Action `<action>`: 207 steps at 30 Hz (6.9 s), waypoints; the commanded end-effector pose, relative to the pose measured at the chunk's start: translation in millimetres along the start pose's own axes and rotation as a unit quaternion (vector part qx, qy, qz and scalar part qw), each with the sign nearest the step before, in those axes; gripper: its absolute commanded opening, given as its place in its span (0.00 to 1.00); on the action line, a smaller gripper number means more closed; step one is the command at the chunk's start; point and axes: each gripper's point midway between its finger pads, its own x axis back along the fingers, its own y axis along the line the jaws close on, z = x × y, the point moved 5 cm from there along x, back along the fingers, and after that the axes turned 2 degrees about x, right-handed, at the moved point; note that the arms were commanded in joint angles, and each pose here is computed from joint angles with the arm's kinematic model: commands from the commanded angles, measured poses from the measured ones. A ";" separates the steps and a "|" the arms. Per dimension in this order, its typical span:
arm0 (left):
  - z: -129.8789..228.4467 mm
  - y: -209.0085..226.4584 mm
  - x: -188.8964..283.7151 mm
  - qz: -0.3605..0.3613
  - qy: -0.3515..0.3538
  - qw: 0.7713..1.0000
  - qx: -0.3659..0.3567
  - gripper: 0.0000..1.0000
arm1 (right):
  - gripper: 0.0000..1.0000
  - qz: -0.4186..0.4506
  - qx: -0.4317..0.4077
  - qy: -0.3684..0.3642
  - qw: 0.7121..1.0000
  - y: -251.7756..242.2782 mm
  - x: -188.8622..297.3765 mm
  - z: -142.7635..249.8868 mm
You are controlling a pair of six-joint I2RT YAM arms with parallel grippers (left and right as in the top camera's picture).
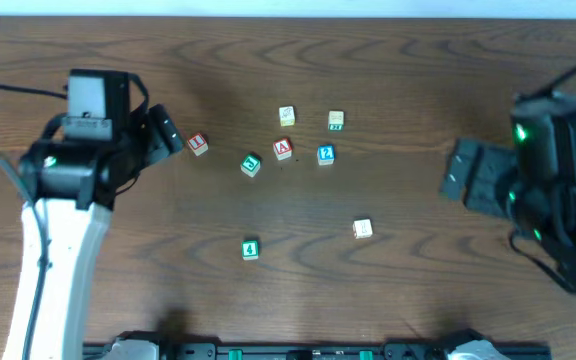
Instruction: Spell out Ai2
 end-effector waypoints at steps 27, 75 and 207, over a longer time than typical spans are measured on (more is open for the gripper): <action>18.7 -42.8 -221.8 -0.019 0.167 0.978 0.122 0.96 | 0.99 0.096 0.000 0.133 0.987 0.8 -91.4 52.0; 39.9 -32.4 -267.2 -0.080 0.167 0.975 0.123 0.37 | 0.99 0.078 0.002 0.146 0.986 5.6 -90.7 56.0; 156.8 -202.2 -223.6 0.065 0.167 0.944 -0.276 0.29 | 0.99 0.066 0.002 0.176 0.982 7.1 -87.9 65.1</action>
